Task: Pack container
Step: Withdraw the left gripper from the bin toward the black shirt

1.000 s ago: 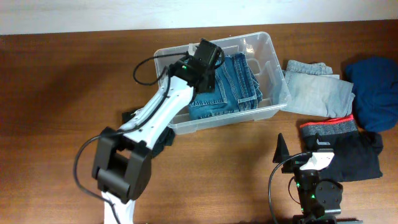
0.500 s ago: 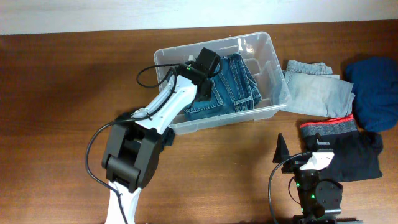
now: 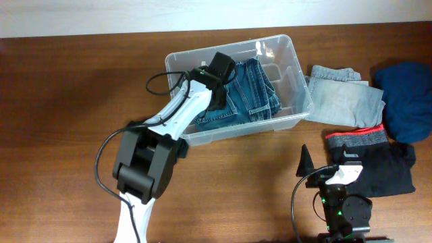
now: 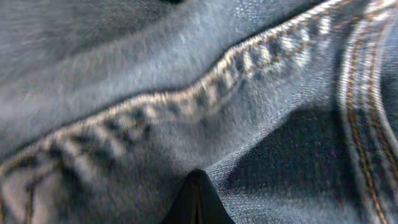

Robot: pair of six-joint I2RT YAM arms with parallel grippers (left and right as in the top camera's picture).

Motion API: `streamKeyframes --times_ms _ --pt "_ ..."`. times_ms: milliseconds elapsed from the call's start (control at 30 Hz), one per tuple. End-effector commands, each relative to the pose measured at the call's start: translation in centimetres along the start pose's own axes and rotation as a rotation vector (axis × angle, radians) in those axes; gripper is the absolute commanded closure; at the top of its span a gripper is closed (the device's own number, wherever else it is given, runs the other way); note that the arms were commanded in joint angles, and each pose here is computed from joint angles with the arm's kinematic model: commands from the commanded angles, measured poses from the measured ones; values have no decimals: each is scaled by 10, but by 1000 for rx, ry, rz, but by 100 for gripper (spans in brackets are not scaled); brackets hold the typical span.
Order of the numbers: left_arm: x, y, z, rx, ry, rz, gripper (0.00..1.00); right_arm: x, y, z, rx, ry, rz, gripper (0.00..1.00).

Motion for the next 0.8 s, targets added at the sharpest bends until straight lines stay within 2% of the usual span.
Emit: streamKeyframes --times_ms 0,200,400,467,633,700,767 --pt "-15 38 7 39 19 105 99 -2 0 -1 -4 -7 2 2" --pt "5 8 5 26 50 38 99 -2 0 -1 -4 -7 2 2" --pt "49 -88 14 -3 12 -196 99 -2 0 -1 -4 -7 2 2" --pt "58 -142 31 -13 -42 -302 98 -2 0 -1 -4 -7 2 2" --pt "43 -198 76 -5 -199 -346 98 -2 0 -1 -4 -7 2 1" --pt "30 -208 94 13 -245 -301 98 -1 0 -1 -4 -7 2 2" --pt "6 -214 120 50 -277 -192 99 -2 0 -1 -4 -7 2 2"
Point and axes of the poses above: each gripper's point midway between its finger pads, its own y axis out along the fingers, its own z axis along the line the jaws close on, x = y × z, the point moved 10 cm from there along -y, back along the fingers, and after that the axes turned 15 degrees about y, right-handed, at the moved point
